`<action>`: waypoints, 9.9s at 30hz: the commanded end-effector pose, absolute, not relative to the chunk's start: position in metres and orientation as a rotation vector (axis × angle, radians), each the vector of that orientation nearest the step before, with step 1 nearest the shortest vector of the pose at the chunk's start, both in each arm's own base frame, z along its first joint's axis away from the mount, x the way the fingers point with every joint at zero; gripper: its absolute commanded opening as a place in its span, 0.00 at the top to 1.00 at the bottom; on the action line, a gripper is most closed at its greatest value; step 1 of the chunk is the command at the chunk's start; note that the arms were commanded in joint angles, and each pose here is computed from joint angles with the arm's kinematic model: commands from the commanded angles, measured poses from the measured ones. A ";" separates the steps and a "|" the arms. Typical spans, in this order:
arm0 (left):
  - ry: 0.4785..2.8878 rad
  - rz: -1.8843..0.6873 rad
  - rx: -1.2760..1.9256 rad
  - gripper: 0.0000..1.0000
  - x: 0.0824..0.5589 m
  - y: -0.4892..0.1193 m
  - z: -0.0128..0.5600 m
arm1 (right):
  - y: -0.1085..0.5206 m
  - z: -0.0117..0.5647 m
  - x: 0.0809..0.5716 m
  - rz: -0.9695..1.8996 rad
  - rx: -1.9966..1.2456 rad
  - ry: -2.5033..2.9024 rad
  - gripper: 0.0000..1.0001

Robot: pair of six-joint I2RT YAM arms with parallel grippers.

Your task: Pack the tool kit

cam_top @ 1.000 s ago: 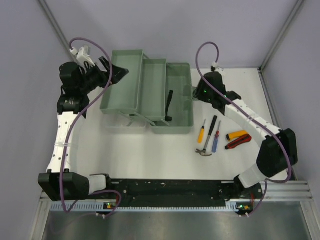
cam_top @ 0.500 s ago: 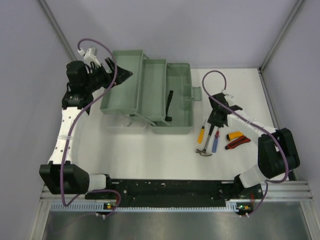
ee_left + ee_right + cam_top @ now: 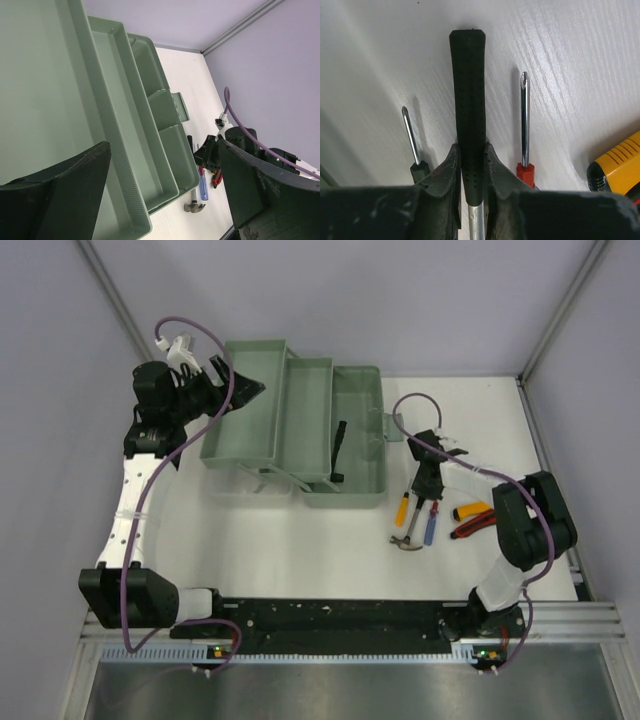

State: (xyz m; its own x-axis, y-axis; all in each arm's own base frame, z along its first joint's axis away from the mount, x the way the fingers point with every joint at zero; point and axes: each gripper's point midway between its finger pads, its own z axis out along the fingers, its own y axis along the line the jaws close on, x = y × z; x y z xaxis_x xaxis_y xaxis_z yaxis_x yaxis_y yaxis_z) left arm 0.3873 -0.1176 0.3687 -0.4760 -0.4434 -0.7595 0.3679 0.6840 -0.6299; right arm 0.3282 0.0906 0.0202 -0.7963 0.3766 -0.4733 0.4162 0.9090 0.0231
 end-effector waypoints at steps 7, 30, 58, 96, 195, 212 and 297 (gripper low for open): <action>1.774 -0.921 -0.011 0.08 0.387 -0.117 0.391 | 0.089 0.059 0.350 -0.085 0.508 2.447 1.00; 1.760 -0.903 -0.022 0.09 0.382 -0.115 0.397 | 0.111 0.346 0.391 0.160 0.223 1.801 1.00; 1.766 -0.895 -0.034 0.09 0.381 -0.113 0.394 | 0.302 0.227 0.510 0.221 -0.135 1.891 1.00; 1.764 -0.932 0.014 0.09 0.375 -0.120 0.401 | 0.261 0.234 0.520 0.221 0.007 2.005 0.58; 1.746 -0.725 0.158 0.08 0.320 -0.148 0.422 | 0.357 0.321 0.412 0.598 -0.074 1.991 0.51; 1.738 -0.739 0.170 0.08 0.321 -0.150 0.422 | 0.094 0.163 0.356 0.080 0.548 2.236 0.50; 1.716 -0.637 0.154 0.08 0.310 -0.133 0.437 | 0.367 0.295 0.428 0.302 -0.272 1.888 0.62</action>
State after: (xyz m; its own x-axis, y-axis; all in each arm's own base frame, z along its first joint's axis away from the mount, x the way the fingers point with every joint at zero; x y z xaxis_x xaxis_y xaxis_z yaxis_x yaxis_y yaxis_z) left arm 0.3175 -0.1394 0.4081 -0.3454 -0.2417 -0.9068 0.4140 0.8279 -0.3783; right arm 0.4302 0.3710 0.2345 -0.4212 -0.1072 -0.9006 -0.3489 0.9357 0.0518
